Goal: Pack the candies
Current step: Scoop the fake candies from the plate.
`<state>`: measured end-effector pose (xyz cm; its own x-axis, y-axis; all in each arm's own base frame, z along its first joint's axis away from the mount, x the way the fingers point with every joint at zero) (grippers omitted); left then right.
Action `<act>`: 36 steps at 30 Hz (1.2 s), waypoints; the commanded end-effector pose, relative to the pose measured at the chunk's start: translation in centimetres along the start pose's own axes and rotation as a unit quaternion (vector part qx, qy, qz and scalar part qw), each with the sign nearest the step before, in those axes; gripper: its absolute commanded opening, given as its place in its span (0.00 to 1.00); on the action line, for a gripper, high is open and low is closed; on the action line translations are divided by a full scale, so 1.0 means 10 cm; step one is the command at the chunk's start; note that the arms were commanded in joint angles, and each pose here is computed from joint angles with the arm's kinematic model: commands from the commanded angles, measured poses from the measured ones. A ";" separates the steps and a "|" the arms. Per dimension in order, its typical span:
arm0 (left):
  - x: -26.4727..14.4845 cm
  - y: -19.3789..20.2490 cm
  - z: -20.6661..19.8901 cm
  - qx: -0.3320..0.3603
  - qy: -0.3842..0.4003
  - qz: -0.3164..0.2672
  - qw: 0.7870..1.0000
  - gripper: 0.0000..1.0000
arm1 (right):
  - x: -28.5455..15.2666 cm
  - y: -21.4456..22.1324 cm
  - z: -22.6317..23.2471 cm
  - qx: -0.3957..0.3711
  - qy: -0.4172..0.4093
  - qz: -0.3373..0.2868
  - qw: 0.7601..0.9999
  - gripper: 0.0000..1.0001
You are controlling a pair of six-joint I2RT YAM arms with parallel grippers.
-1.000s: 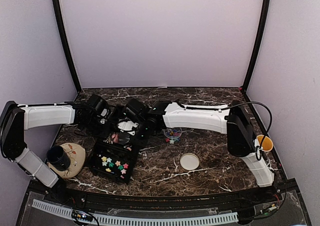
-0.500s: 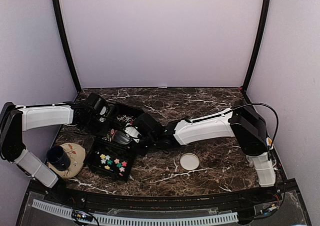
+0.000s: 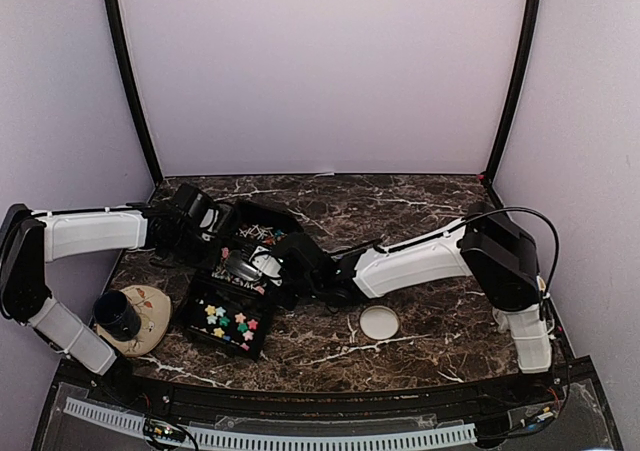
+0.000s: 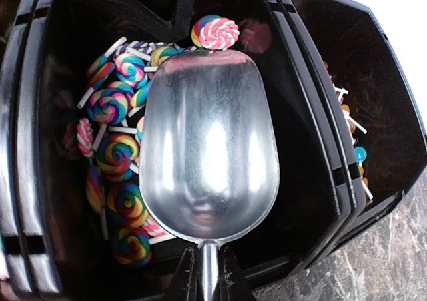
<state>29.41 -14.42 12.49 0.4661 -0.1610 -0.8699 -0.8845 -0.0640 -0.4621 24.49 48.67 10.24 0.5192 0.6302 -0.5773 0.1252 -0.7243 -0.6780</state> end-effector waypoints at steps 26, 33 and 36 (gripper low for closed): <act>-0.28 -0.28 -0.29 -0.008 0.083 -0.053 0.995 0.00 | -0.42 0.16 -0.25 0.004 -0.069 0.186 0.980 0.00; -0.25 -0.27 -0.21 -0.009 0.047 -0.051 0.998 0.00 | -0.49 0.06 -0.34 -0.006 -0.073 0.218 0.973 0.00; -0.21 -0.26 -0.19 -0.010 0.038 -0.043 0.998 0.00 | -0.55 0.09 -0.34 -0.020 -0.086 0.242 0.966 0.00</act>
<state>29.32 -14.88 12.70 0.4606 -0.1787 -0.8695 -0.8873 -0.0665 -0.4563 23.56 45.97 14.76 0.3733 0.3884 -0.8425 -0.0176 -0.9050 -0.4250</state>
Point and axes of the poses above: each gripper's point midway between its finger pads, its own x axis out along the fingers, its own z axis along the line the jaws close on, y = z × x, the point moved 5 cm from there along -x, back along the fingers, and after that the axes turned 14 degrees about -x, right-handed, at the moved point
